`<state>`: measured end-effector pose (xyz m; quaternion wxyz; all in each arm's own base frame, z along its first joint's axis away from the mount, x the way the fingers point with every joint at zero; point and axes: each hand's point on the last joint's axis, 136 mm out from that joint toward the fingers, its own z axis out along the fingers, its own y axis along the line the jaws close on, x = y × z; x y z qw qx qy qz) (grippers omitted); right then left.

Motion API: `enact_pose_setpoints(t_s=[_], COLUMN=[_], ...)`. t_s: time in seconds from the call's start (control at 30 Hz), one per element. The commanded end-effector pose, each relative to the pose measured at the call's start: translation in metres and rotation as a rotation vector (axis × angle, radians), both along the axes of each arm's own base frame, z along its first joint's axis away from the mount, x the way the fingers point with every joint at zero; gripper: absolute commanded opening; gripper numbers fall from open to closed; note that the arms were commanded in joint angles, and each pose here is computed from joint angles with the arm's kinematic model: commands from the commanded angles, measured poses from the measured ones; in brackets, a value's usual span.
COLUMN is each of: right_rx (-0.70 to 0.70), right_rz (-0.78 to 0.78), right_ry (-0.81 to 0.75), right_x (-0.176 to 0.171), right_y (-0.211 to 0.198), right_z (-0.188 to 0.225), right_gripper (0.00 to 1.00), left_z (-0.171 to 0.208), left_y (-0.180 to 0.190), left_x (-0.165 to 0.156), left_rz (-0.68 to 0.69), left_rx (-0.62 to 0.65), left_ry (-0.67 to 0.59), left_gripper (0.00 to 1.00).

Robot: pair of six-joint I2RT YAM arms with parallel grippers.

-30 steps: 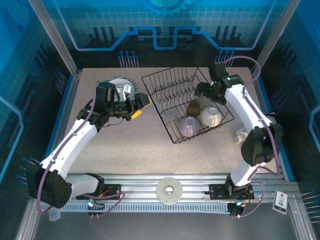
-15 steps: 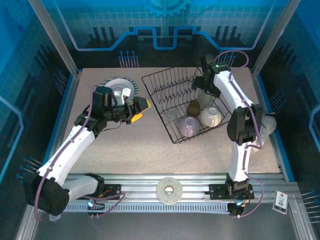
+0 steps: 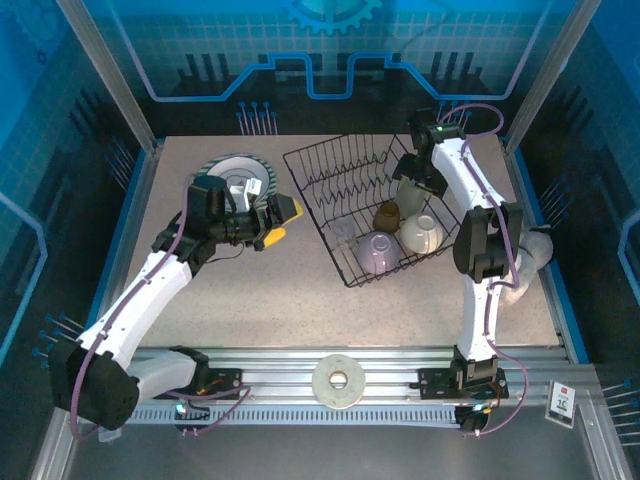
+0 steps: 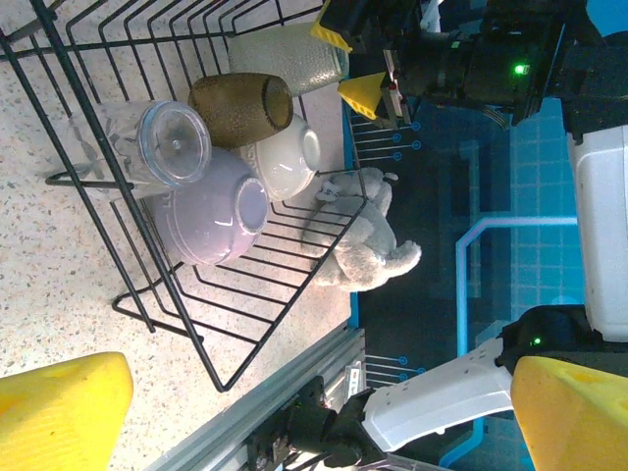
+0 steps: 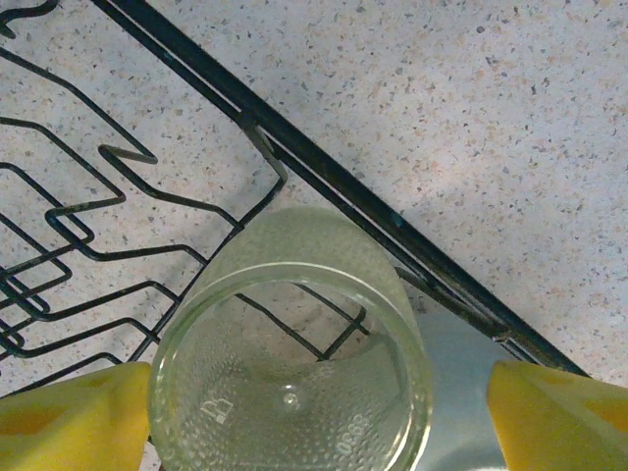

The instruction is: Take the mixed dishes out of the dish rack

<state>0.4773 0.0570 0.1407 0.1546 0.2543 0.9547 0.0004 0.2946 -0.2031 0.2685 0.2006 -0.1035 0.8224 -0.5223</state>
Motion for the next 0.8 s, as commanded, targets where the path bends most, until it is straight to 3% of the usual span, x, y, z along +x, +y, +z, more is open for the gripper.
enact_pose_setpoints(t_s=[0.0,0.53,0.77], right_rx=[0.015,0.082,0.109], right_rz=[-0.029,0.011,0.034], right_ry=[0.013,0.006,-0.039], right_x=[0.002,0.01,0.009], right_y=[-0.006,0.001,0.007], right_z=[0.001,-0.002,0.014], right_gripper=[0.86,0.68,0.49], left_z=[0.001,-0.002,0.0], left_y=[-0.004,-0.001,0.001], left_x=[0.0,-0.002,-0.005], left_rz=[-0.013,0.024,0.033], left_rx=[-0.036,-0.065,-0.067], left_ry=[0.008,0.027,0.017], left_gripper=[0.99,0.99,0.99])
